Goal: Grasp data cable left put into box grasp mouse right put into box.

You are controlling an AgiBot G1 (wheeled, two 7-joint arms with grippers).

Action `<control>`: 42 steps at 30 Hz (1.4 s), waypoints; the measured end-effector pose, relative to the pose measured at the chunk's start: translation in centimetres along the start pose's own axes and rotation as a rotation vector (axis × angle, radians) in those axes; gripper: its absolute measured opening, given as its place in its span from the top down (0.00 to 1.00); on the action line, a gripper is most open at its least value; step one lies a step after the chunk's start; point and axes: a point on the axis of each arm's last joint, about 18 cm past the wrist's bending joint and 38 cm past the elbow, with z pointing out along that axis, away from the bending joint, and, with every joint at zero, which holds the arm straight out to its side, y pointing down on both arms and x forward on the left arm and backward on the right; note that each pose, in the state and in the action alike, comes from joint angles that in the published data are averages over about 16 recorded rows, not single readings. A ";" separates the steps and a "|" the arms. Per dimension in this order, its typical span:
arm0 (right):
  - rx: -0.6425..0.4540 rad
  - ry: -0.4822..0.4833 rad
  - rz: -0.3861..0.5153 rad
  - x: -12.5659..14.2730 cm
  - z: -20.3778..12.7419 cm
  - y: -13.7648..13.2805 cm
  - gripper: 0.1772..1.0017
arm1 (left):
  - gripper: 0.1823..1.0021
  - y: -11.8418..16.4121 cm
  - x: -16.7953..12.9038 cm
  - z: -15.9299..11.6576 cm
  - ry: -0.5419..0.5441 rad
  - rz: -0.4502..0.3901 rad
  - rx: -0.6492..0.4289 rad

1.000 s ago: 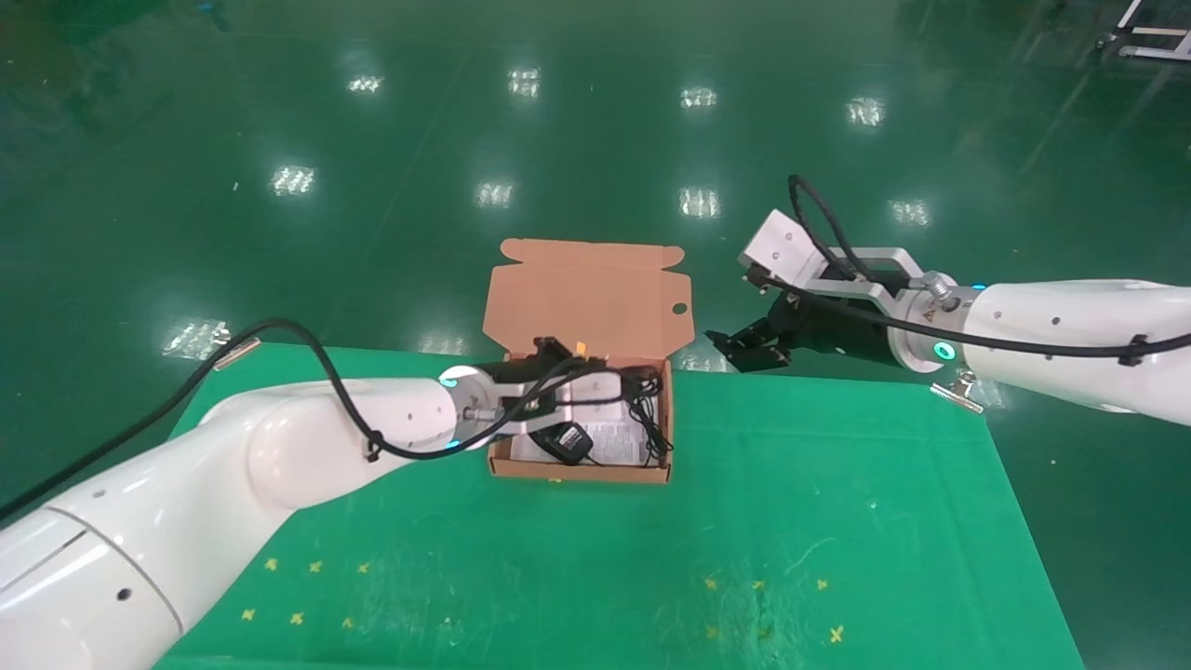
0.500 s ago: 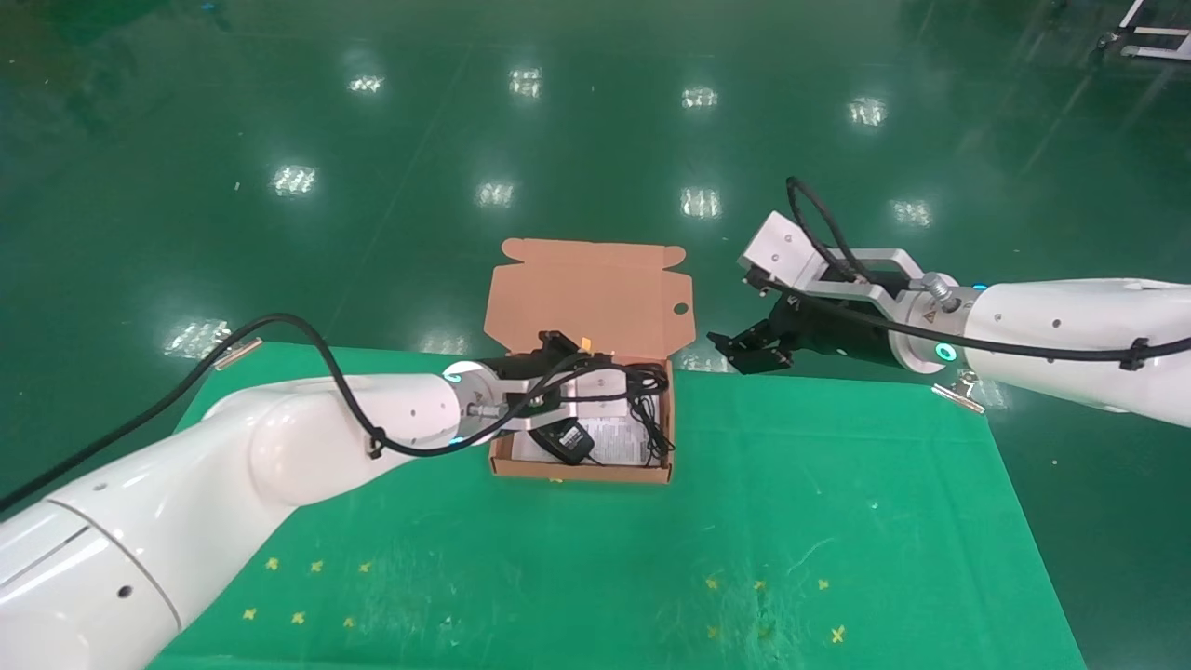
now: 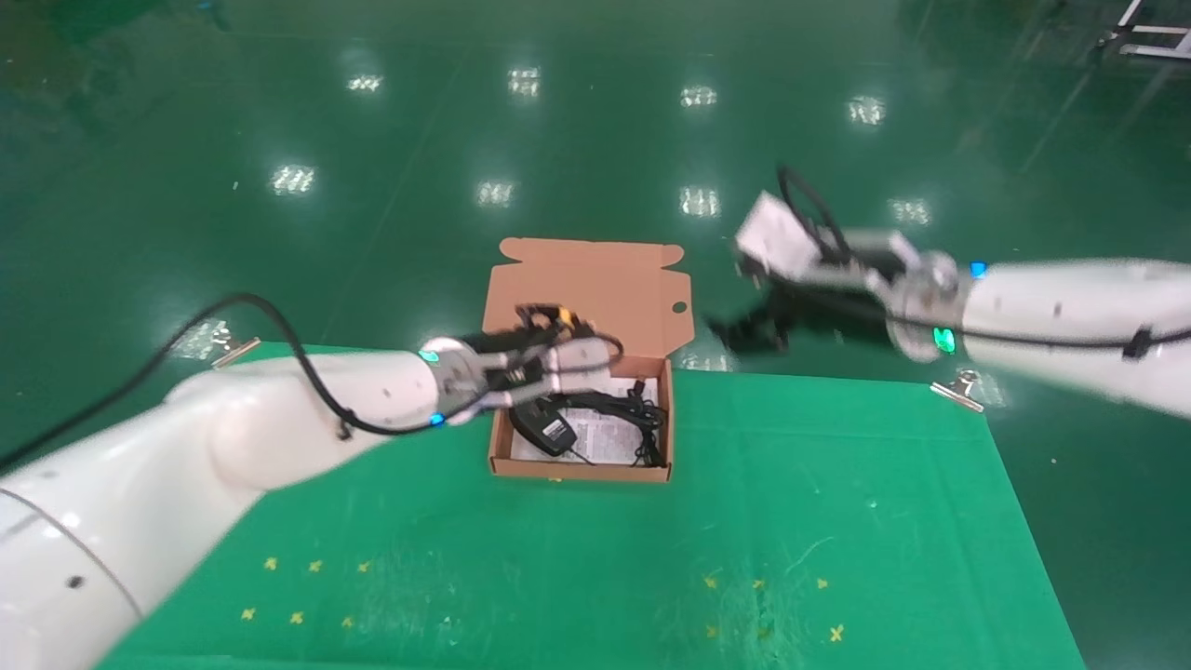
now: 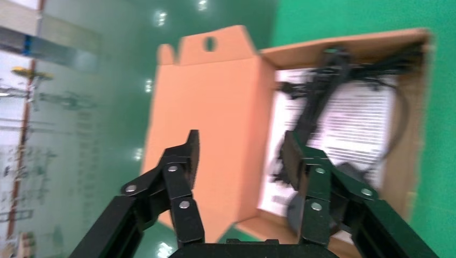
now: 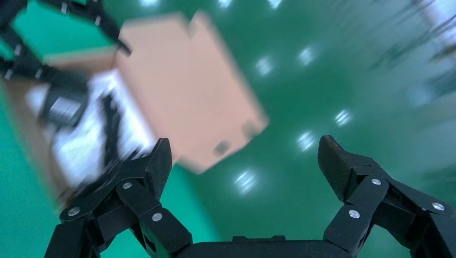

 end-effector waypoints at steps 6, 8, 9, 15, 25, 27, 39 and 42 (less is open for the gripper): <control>0.045 0.036 -0.068 1.6 -0.9 -2.3 0.00 | 0.48 0.1 -3.3 -1.4 -0.076 -0.013 0.012; 0.056 0.042 -0.084 1.9 -1.2 -3.0 0.00 | 0.43 0.1 -4.3 -1.9 -0.101 -0.014 0.017; 0.060 0.044 -0.090 2.1 -1.4 -3.3 0.00 | 0.41 0.1 -4.8 -2.2 -0.113 -0.015 0.020; 0.069 0.033 -0.104 2.5 -2.0 -4.2 0.00 | 0.27 0.3 -6.5 -3.4 -0.151 -0.032 0.034; 0.092 -0.081 0.004 0.1 -2.7 -2.9 0.00 | 0.08 2.3 -4.6 -5.3 -0.076 -0.206 0.077; 0.101 -0.116 0.038 -0.7 -3.0 -2.5 0.00 | 0.06 2.8 -3.9 -5.9 -0.046 -0.259 0.093; 0.178 -0.289 0.194 -4.4 -5.4 -0.6 0.00 | 0.00 4.5 -0.7 -10.0 0.096 -0.503 0.214; 0.194 -0.313 0.214 -4.9 -5.9 -0.4 0.00 | 0.00 4.6 -0.3 -10.8 0.115 -0.533 0.236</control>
